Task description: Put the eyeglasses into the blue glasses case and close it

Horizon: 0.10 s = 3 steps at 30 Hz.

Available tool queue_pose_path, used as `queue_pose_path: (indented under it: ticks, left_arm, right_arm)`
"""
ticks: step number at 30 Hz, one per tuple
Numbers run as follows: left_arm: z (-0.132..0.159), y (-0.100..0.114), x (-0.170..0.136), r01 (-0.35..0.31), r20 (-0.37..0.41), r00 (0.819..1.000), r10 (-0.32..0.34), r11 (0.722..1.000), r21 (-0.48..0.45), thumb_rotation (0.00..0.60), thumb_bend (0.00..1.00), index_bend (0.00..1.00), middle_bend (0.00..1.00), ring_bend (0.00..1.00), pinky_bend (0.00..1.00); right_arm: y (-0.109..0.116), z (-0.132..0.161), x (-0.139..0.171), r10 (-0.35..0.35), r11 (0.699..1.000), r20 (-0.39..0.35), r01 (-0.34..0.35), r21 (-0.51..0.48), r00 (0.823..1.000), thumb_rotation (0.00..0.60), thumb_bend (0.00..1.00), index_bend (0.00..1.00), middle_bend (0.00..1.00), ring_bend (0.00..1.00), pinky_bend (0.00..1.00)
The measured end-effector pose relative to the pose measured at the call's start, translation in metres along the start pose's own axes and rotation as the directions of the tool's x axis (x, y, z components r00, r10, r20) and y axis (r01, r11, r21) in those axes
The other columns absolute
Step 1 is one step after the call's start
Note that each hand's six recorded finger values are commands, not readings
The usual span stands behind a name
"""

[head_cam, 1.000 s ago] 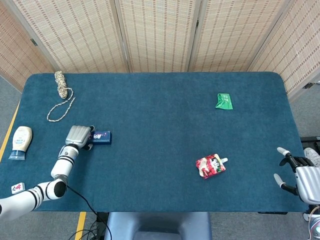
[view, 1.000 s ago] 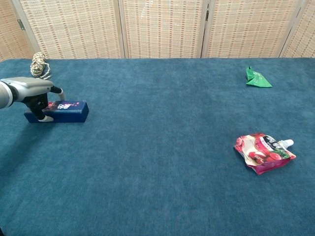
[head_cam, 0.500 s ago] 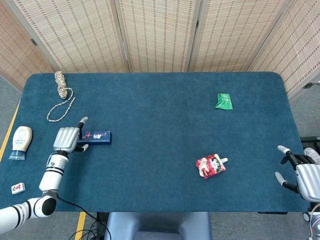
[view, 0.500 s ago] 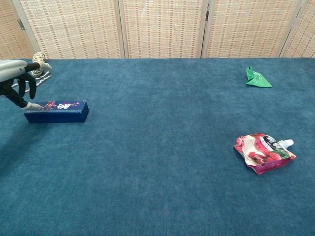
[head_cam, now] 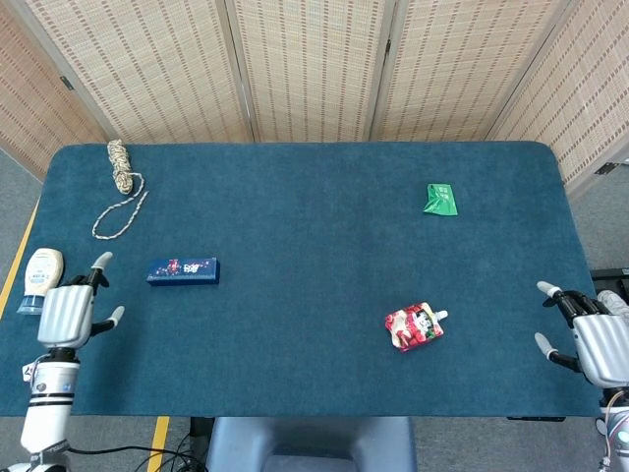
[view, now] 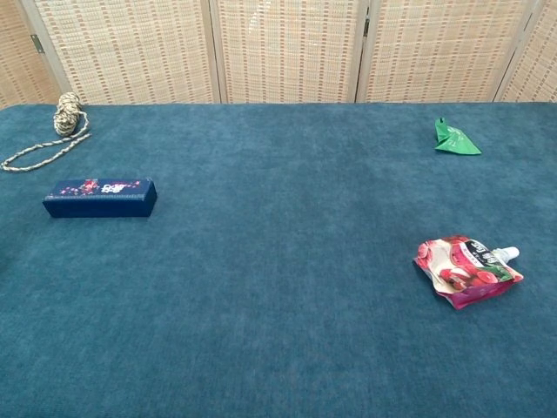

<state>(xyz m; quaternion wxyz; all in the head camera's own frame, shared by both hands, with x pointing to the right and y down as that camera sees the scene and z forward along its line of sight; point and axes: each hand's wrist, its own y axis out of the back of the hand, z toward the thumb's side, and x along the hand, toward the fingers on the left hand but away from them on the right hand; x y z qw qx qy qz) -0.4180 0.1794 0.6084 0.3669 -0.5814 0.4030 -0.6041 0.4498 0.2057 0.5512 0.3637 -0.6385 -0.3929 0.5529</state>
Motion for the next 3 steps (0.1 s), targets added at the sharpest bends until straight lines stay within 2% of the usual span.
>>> queue_pose_path:
  ticks: [3]
  left_arm:
    - [-0.01, 0.006, -0.018, 0.001, -0.021, 1.0, -0.001, 1.0, 0.001, 0.6, 0.27, 0.14, 0.45, 0.43, 0.54]
  right_arm:
    - [-0.001, 0.001, 0.001, -0.005, 1.0, -0.001, 0.005, -0.003, 1.0, 0.6, 0.3, 0.17, 0.36, 0.27, 0.3]
